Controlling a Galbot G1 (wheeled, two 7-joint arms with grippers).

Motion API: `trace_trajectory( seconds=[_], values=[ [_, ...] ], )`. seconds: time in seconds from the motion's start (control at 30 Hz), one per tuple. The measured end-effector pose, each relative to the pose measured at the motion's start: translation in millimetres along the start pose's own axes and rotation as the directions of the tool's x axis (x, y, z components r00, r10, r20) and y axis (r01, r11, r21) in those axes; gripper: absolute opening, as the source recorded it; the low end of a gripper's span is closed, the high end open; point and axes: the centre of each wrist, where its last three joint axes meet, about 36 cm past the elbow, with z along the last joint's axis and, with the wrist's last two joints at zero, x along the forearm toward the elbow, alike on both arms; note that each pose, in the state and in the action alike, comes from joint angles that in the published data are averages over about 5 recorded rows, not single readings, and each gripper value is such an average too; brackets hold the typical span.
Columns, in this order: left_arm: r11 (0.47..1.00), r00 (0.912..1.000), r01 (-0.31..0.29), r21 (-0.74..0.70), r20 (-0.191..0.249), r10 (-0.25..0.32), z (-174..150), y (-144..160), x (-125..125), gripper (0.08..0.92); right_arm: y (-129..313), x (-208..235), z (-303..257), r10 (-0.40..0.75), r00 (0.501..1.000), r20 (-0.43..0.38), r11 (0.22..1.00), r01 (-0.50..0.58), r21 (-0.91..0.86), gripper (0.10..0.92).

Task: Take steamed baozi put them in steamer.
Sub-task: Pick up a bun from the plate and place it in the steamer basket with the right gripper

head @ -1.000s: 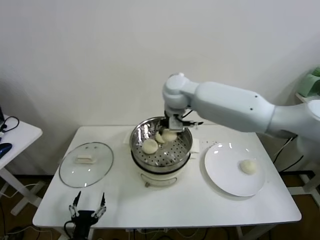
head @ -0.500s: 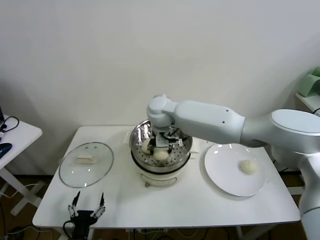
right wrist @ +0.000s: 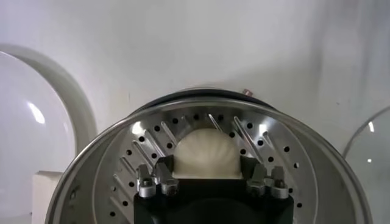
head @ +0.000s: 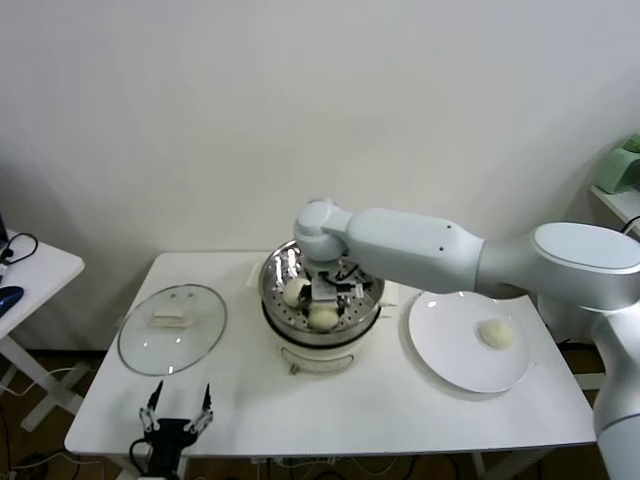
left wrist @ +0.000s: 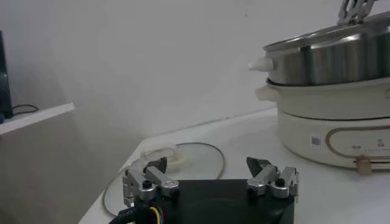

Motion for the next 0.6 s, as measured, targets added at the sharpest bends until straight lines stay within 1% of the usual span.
trace_trajectory(
  seconds=[0.3, 0.5, 0.6],
  values=[
    [1.000, 1.0000, 0.003, -0.002, 0.007, -0.003, -2.9, 1.4, -3.3, 0.823, 2.2, -5.0, 2.9, 0.004, 1.000, 0.013, 1.000, -0.004, -0.017, 0.717],
    [1.000, 0.9999, 0.006, -0.002, 0.009, -0.006, -3.3, 1.8, -4.2, 0.823, 3.5, -5.8, 3.3, 0.013, 1.000, 0.017, 1.000, -0.012, -0.019, 0.805],
    [1.000, 0.9999, 0.007, -0.002, 0.009, -0.007, -3.3, 2.0, -4.3, 0.823, 4.0, -3.9, 3.5, 0.016, 1.000, 0.017, 1.000, -0.016, -0.015, 0.820]
  ],
)
